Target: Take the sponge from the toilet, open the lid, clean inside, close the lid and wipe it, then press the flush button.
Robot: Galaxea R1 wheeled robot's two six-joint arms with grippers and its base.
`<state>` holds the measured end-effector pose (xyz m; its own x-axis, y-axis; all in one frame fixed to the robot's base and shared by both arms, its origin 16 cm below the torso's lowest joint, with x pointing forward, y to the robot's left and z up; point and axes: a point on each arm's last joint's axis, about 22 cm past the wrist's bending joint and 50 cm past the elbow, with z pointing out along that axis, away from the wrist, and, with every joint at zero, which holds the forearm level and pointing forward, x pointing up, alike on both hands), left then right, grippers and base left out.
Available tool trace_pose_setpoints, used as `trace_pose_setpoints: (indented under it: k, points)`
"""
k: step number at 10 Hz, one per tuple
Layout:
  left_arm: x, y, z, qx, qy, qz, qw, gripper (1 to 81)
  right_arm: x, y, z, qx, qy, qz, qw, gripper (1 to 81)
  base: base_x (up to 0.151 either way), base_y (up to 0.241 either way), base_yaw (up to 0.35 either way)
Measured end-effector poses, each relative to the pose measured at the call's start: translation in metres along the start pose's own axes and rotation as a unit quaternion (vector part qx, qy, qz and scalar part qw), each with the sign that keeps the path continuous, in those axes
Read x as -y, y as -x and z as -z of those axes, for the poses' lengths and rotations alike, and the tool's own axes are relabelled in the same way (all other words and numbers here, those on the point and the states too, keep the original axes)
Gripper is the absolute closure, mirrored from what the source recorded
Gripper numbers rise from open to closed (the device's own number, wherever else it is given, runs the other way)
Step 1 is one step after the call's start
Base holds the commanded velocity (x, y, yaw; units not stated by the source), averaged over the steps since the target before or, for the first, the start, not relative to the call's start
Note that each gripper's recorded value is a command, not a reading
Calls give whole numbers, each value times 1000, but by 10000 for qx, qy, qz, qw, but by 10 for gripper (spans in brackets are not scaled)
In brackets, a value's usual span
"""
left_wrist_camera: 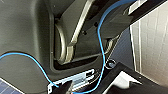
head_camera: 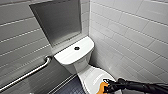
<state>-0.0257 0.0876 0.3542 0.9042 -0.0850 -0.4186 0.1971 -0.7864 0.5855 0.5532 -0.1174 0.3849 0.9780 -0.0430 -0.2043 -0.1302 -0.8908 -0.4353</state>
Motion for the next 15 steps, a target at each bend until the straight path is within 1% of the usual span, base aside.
trace_pose_setpoints:
  k: [1, 3, 4, 6, 7, 8, 10, 11, 12, 13, 15]
  points:
    - [0, 0, 0, 5, -4, 2, 10000, 10, 19, -22, 5, -116, 5, 106, 9999, 811, 0, 0, 0]
    - [0, 1, 0, 13, -4, 3, 10000, 10, 53, -36, 0, -180, -79, 235, 9995, 811, 0, 0, 0]
    - [2, 1, 0, 14, -22, 5, 10000, 10, 64, -42, -5, -233, -118, 252, 9993, 811, 0, 0, 0]
    - [12, 2, 2, 24, -129, 20, 9999, 10, 83, -59, -19, -473, -229, 220, 9984, 811, 0, 0, 0]
    - [14, 2, 2, 26, -146, 26, 9999, 10, 89, -68, -26, -582, -252, 165, 9979, 811, 0, 0, 0]
    - [14, 2, 2, 25, -143, 25, 9999, 10, 95, -80, -32, -756, -309, 74, 9966, 811, 0, 0, 0]
    - [14, 2, 2, 29, -146, 28, 9999, 10, 106, -101, -45, -1137, -490, -113, 9922, 811, 0, 0, 0]
    - [14, 2, 2, 29, -146, 28, 9999, 10, 109, -107, -53, -1264, -519, -199, 9904, 811, 0, 0, 0]
    - [14, 2, 2, 28, -143, 29, 9999, 10, 106, -108, -60, -1360, -544, -288, 9888, 811, 0, 0, 0]
    - [14, 2, 2, 31, -144, 28, 9999, 10, 96, -104, -67, -1418, -552, -407, 9875, 811, 0, 0, 0]
    - [12, 2, 0, 27, -128, 27, 9999, 10, 86, -83, -84, -1464, -747, -538, 9849, 811, 0, 0, 0]
